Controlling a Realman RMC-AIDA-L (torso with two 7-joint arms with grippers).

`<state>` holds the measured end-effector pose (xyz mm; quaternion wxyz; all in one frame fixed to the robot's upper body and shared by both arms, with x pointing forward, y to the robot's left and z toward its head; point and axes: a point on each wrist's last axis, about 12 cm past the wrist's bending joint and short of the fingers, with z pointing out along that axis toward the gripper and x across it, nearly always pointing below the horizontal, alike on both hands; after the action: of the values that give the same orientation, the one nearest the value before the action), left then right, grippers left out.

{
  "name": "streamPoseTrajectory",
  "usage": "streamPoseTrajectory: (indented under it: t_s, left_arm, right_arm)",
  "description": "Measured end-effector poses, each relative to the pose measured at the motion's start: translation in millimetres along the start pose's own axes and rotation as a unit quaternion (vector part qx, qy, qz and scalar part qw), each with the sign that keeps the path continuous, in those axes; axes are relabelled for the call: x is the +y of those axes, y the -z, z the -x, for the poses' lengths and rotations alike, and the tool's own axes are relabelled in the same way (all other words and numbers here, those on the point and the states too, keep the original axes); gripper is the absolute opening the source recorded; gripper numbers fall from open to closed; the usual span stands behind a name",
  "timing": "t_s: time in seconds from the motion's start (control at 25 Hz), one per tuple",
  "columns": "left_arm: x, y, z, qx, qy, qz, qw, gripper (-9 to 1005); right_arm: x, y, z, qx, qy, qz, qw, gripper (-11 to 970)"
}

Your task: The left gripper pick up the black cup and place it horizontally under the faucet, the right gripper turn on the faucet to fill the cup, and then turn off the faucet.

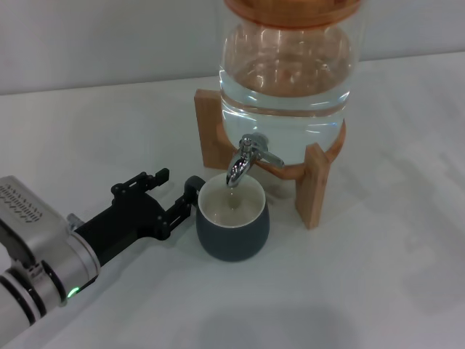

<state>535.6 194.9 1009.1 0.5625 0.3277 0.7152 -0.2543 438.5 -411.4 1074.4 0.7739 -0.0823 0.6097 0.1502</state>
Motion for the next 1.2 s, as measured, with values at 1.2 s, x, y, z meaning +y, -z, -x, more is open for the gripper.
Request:
streamPoseTrajectory:
  t_s: [1.2]
  left_arm:
    - [29.6, 89, -11, -0.053, 0.089, 0.009, 0.995, 574]
  right_arm:
    - [-10.9, 6, 12, 0.039, -0.011, 0.023, 0.999, 816]
